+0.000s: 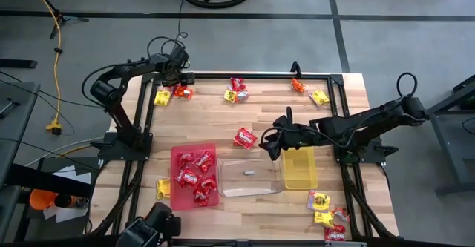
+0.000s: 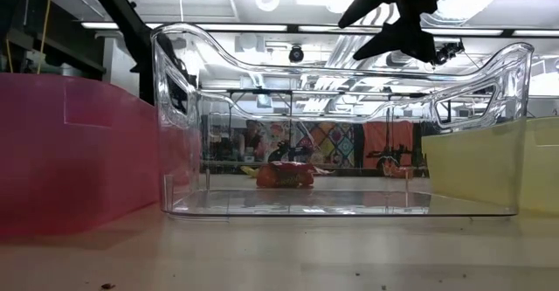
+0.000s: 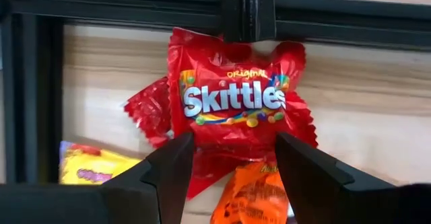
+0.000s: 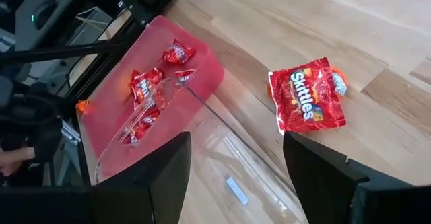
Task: Sort candy
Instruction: Put the red candy into the red bin
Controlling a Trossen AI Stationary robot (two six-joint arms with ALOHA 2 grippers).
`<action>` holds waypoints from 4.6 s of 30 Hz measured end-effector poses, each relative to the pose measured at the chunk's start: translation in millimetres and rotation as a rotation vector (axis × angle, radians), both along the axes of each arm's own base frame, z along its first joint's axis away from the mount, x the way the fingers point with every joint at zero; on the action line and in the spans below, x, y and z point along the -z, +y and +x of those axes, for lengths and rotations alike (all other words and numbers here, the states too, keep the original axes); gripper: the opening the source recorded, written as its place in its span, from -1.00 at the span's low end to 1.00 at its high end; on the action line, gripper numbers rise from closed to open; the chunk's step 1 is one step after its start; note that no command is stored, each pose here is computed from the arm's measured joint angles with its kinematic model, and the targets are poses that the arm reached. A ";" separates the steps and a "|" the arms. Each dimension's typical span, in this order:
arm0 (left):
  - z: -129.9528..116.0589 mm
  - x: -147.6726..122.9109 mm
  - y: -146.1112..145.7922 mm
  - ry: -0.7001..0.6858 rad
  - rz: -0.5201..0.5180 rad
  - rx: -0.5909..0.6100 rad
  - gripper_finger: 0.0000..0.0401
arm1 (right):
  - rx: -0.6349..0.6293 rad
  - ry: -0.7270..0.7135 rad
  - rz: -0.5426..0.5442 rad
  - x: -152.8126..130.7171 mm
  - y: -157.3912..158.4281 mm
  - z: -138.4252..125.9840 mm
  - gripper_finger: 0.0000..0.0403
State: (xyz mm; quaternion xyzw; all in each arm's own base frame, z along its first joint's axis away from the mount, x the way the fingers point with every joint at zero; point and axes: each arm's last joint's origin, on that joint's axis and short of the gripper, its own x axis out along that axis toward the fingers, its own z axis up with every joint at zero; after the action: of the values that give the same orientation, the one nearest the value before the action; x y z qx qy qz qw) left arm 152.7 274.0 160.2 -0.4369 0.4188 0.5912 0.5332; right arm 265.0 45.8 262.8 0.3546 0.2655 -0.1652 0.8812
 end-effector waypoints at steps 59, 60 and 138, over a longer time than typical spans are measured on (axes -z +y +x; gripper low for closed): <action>23.8 -123.4 -384.3 -0.191 0.164 1.271 -1.00 | 0.013 -0.013 -0.050 -0.9 4.5 -0.7 0.15; 27.2 -118.7 -387.1 -0.166 0.153 1.277 -1.00 | 0.013 -0.013 -0.049 -0.9 4.5 -0.7 0.15; 24.2 -136.9 -349.5 -0.597 0.436 0.992 -0.08 | -0.510 0.969 0.640 85.0 196.1 -133.9 0.15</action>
State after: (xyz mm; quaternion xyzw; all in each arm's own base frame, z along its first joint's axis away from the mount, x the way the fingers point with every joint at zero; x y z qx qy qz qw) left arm 176.9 -75.5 297.2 -0.2175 0.2742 0.1969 0.9158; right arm 131.0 242.0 177.8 0.4113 0.7465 -0.0041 0.5230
